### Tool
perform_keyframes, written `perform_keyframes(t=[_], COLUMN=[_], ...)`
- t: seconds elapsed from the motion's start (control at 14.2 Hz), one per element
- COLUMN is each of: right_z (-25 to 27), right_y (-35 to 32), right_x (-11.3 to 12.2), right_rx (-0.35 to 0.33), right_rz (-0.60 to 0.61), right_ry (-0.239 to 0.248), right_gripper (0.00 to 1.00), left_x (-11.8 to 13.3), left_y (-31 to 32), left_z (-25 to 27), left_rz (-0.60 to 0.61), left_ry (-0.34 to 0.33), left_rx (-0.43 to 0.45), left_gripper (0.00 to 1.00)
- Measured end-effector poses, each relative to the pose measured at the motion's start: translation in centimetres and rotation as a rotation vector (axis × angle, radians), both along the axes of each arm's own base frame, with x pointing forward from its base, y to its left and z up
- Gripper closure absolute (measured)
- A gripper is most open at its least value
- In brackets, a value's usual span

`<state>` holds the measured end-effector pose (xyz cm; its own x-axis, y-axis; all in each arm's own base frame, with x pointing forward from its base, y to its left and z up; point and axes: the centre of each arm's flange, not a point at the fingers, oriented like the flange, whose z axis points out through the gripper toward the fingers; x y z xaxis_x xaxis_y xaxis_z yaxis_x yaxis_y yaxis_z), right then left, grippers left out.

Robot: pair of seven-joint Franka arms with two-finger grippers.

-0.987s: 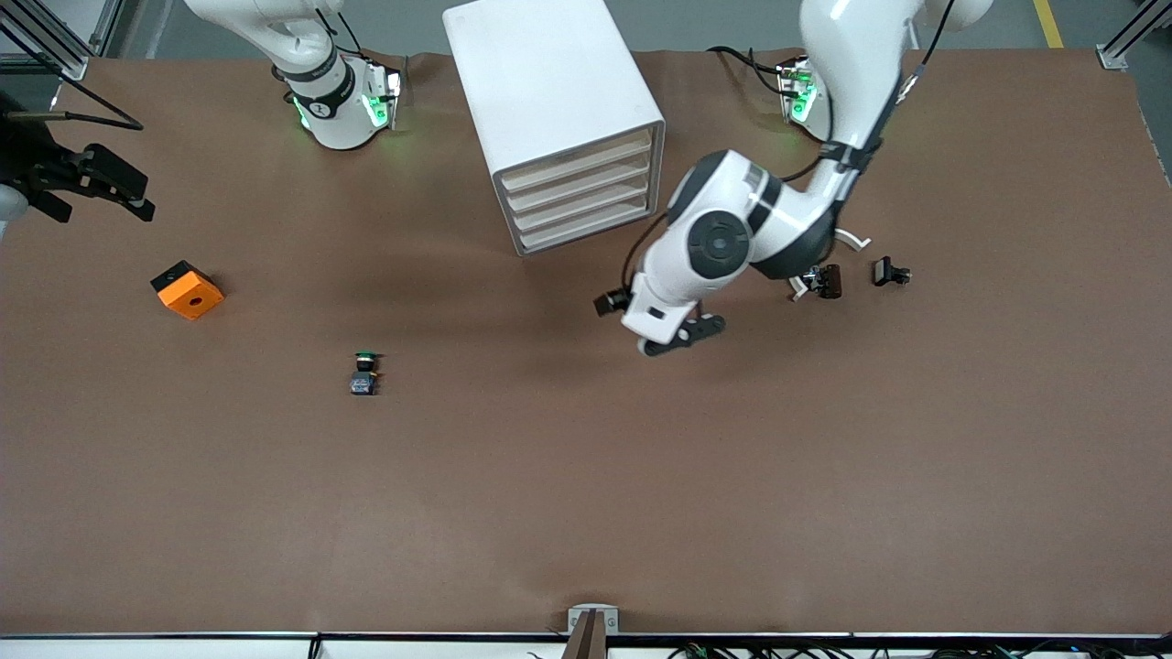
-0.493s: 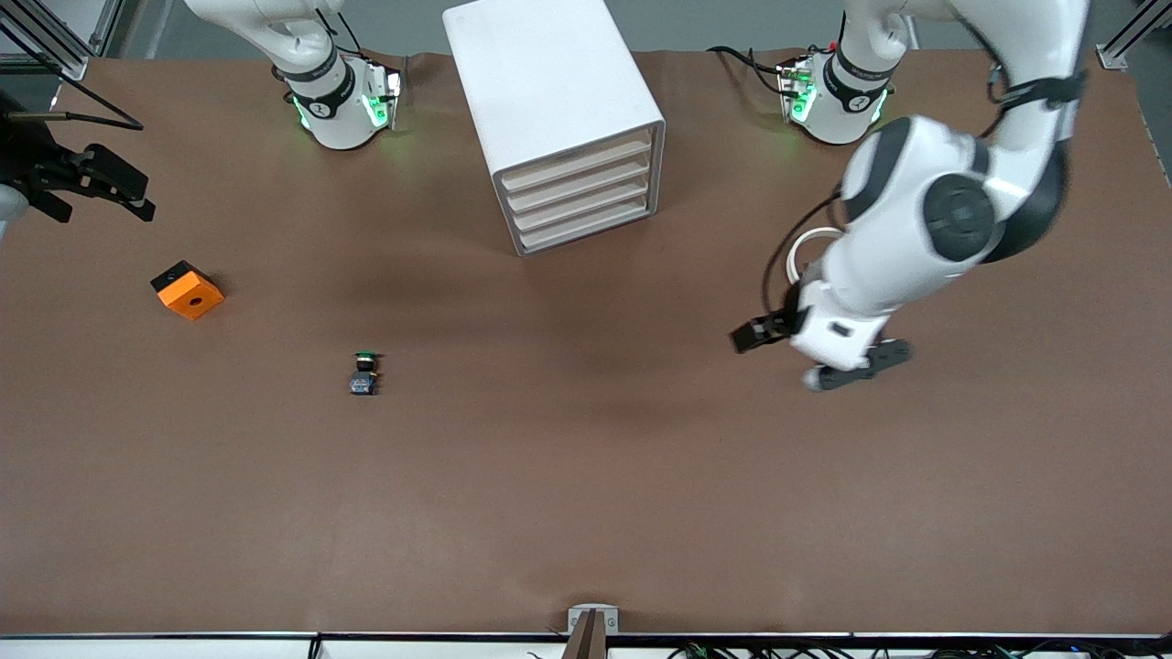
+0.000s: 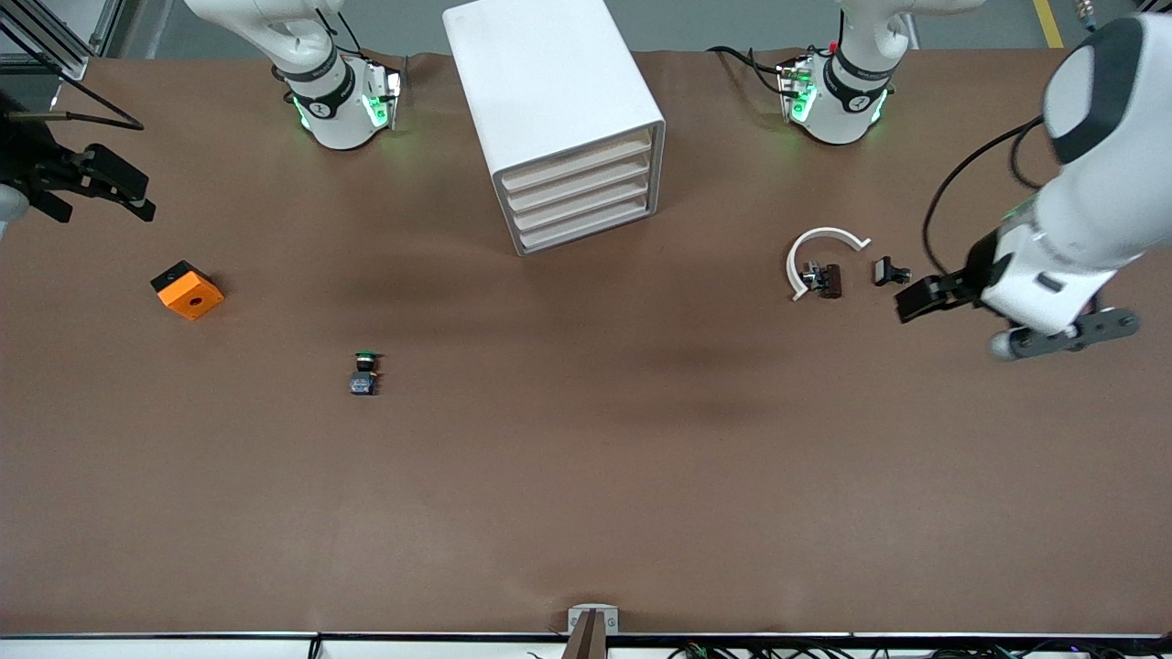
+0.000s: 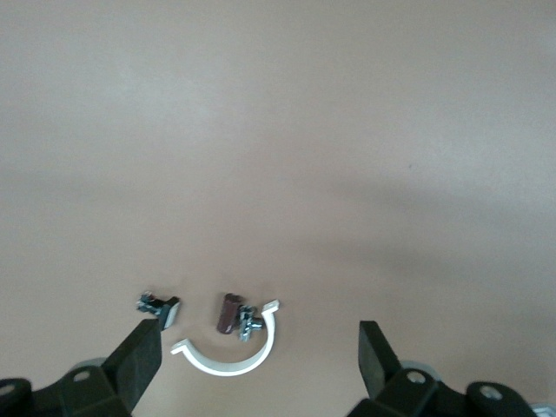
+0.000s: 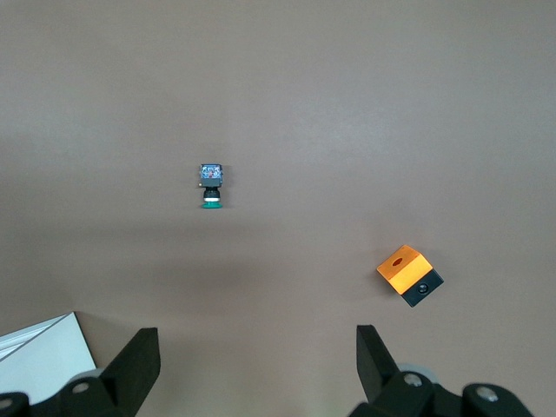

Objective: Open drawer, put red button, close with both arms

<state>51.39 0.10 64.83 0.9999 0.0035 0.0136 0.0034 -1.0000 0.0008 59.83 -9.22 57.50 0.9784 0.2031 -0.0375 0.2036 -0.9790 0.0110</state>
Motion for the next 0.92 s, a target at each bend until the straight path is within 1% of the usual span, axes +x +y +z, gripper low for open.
perform_keyframes(t=[0.14,0.42,0.63,0.92], right_z=[0.0,0.0,0.0,-0.1], right_y=[0.0,0.0,0.1,0.1], right_x=[0.0,0.0,0.0,0.0], right_rx=[0.000,0.000,0.000,0.000], right_rz=[0.000,0.001,0.001,0.002], right_ry=[0.000,0.000,0.000,0.001], right_gripper=[0.00,0.00,0.00,0.00], left_x=[-1.2,-3.1,-4.6,-7.9], left_y=[1.8,5.0,4.8,4.1], left_z=[2.1,4.5,5.4,5.6], left_rz=[-0.004,-0.079,-0.091,-0.103], left_ry=[-0.007,0.010,0.015,0.013], left_rx=[0.005,0.007,0.011,0.022], left_gripper=[0.00,0.00,0.00,0.00])
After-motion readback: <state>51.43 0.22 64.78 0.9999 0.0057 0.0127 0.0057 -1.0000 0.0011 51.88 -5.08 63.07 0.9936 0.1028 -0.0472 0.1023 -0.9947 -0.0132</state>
